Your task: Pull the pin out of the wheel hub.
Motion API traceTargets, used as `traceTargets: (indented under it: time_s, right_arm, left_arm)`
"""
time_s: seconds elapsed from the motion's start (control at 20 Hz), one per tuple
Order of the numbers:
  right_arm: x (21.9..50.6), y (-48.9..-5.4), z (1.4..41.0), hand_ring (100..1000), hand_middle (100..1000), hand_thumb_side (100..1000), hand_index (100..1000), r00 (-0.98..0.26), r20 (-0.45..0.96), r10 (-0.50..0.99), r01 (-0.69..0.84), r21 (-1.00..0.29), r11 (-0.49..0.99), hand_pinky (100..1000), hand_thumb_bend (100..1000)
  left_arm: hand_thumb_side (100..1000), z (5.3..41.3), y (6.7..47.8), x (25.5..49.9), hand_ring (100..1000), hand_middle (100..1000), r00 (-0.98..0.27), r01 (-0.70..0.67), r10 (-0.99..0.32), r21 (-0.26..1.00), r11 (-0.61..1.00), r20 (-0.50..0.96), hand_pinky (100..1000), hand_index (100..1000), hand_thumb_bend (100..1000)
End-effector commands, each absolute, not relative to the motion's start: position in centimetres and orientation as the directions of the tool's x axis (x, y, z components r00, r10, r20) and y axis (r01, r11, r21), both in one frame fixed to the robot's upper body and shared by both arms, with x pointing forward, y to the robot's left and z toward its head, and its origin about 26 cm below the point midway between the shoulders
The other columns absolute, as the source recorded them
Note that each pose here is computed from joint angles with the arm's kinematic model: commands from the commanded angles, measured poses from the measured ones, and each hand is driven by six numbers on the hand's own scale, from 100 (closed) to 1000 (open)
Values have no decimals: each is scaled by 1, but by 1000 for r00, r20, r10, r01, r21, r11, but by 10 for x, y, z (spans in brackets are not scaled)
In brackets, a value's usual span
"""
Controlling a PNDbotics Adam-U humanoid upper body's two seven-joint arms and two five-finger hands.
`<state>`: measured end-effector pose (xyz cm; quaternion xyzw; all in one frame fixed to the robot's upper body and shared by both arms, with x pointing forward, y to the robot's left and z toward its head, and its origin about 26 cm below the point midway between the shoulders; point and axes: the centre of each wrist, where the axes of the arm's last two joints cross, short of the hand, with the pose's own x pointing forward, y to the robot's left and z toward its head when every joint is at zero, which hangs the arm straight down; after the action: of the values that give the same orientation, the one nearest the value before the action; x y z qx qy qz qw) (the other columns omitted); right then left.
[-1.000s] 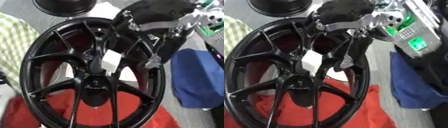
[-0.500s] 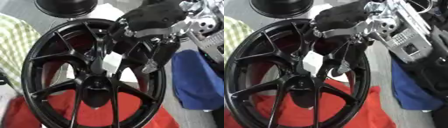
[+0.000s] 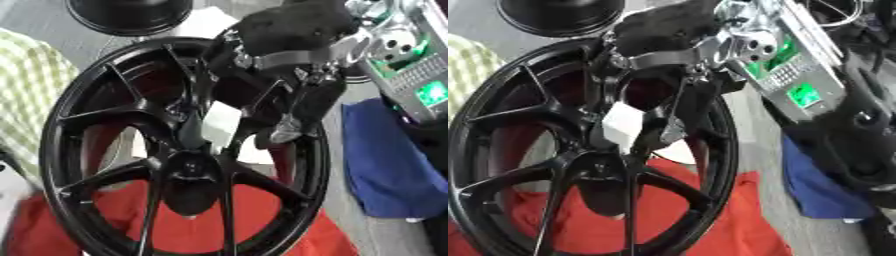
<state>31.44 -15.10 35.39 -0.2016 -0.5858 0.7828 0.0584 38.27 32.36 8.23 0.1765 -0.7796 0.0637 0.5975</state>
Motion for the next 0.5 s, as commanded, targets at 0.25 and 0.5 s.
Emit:
traceTargets:
  time_s: [0.25, 0.5]
  right_arm:
    - [318, -155, 358, 796, 737, 102, 776, -896, -262, 358, 160, -944, -290, 892, 551]
    - [323, -156, 352, 795, 735, 100, 774, -894, -252, 370, 146, -945, -293, 890, 541]
  left_arm:
    - [900, 99, 319, 388, 583, 534, -275, -334, -196, 98, 938, 941, 567, 674, 100]
    - [901, 102, 316, 389, 583, 534, -286, -327, -193, 94, 940, 939, 568, 674, 100]
